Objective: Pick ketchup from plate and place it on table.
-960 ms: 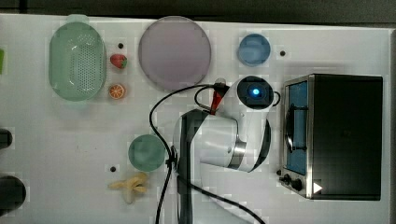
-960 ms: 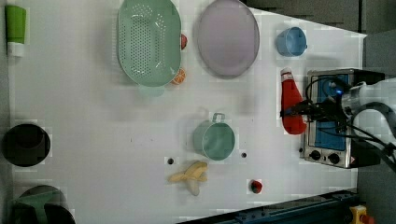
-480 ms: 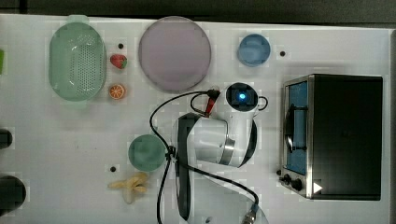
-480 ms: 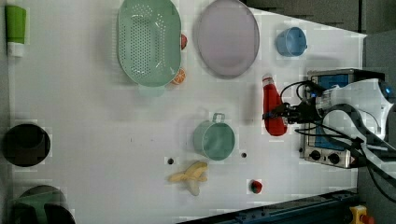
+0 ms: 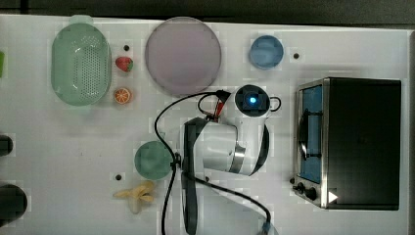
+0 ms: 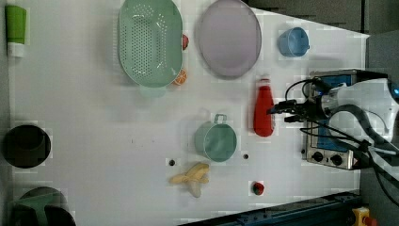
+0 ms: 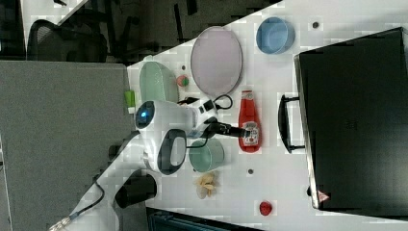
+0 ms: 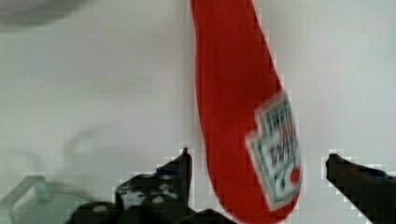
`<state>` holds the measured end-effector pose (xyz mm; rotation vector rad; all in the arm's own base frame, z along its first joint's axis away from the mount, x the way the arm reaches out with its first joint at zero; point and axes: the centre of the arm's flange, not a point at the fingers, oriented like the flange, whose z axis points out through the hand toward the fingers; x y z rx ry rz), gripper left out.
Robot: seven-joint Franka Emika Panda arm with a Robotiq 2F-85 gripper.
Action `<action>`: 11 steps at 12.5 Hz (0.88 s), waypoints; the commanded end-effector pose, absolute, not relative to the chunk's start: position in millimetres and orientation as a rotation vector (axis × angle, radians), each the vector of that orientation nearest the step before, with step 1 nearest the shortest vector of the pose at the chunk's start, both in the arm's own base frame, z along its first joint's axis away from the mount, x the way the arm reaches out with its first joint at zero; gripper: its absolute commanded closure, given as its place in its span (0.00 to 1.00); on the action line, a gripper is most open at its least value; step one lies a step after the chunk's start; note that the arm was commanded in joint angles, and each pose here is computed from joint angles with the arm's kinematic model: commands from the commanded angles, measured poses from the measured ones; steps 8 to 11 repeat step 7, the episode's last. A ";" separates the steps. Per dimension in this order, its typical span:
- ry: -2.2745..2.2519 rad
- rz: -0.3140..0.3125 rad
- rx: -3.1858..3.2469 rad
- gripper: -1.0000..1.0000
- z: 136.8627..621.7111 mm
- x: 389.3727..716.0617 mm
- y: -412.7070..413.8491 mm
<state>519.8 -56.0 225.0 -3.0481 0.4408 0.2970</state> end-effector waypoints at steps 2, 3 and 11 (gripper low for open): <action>0.576 0.036 -3.030 0.00 346.5 558.9 -49.8; 0.653 -0.006 -3.010 0.00 379.4 564.3 -46.9; 1.073 0.003 -2.896 0.00 498.4 561.4 -39.1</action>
